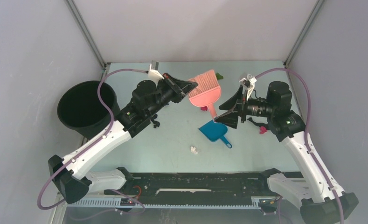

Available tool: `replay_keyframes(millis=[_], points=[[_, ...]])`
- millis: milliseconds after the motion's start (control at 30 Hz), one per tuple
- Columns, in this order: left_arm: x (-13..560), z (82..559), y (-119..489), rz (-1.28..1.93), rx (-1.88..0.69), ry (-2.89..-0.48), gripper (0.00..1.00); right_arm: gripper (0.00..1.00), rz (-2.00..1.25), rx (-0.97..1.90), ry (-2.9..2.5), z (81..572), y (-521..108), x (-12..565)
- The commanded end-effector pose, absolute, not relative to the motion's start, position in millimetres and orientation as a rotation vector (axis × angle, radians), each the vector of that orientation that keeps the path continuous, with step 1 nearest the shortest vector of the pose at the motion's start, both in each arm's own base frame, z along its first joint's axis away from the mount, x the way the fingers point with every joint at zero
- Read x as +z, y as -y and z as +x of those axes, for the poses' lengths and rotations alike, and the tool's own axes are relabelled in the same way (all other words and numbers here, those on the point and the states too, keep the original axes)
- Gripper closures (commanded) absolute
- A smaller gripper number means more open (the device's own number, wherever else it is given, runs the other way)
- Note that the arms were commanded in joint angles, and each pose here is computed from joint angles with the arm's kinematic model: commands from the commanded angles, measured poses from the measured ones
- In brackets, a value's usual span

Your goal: Sweep away the paper scraps from the table

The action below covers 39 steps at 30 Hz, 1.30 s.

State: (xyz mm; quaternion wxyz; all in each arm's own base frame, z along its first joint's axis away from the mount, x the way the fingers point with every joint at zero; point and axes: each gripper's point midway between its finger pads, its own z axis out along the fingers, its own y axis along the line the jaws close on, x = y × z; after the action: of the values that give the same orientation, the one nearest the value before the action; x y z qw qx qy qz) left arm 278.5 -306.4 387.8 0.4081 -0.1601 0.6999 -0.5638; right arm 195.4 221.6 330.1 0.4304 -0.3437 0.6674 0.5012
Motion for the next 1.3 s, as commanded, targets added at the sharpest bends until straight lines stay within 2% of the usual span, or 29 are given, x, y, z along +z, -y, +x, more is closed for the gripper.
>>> replay_keyframes(millis=[0,100,200,233,333,367,467,500,567,600,667,700,767,867,967,1100,1267], points=[[431,272,305,-0.391,-1.543,-1.64,1.0,0.13,-0.832,1.147,-1.663,210,-218,328],[433,269,306,-0.382,-1.559,-1.638,1.0,0.16,-0.841,1.197,-1.68,207,-222,320],[435,267,310,-0.366,-1.587,-1.641,1.0,0.24,-0.857,1.251,-1.69,203,-225,313],[434,267,310,-0.366,-1.589,-1.643,1.0,0.32,-0.869,1.267,-1.686,201,-226,313],[431,270,309,-0.37,-1.568,-1.64,1.0,0.62,-0.921,1.32,-1.654,190,-228,316],[430,271,309,-0.37,-1.558,-1.643,1.0,0.67,-0.929,1.326,-1.649,188,-228,316],[424,273,309,-0.366,-1.545,-1.654,1.0,0.71,-0.944,1.319,-1.646,184,-227,316],[423,273,310,-0.355,-1.543,-1.66,1.0,0.77,-0.948,1.316,-1.649,183,-226,314],[419,273,315,-0.276,-1.516,-1.674,1.0,0.97,-0.956,1.292,-1.651,183,-223,312],[418,274,316,-0.209,-1.48,-1.683,0.95,1.0,-0.952,1.279,-1.663,183,-220,308],[397,280,311,-0.086,-1.321,-1.768,0.6,1.0,-0.957,1.242,-1.709,183,-211,296],[380,281,305,-0.016,-1.21,-1.836,0.47,1.0,-0.976,1.21,-1.734,183,-206,290],[358,283,289,0.119,-0.997,-1.9,0.33,1.0,-1.021,1.132,-1.798,181,-195,274],[338,276,271,0.358,-0.787,-1.933,0.24,1.0,-1.14,1.012,-1.891,171,-178,248],[331,246,278,0.714,-0.758,-1.871,0.12,1.0,-1.281,0.913,-1.98,160,-161,224],[306,219,288,1.005,-0.729,-1.8,0.11,1.0,-1.443,0.92,-2.052,140,-148,211],[285,182,317,1.18,-1.001,-1.725,0.13,1.0,-1.503,1.081,-2.094,124,-155,215]])
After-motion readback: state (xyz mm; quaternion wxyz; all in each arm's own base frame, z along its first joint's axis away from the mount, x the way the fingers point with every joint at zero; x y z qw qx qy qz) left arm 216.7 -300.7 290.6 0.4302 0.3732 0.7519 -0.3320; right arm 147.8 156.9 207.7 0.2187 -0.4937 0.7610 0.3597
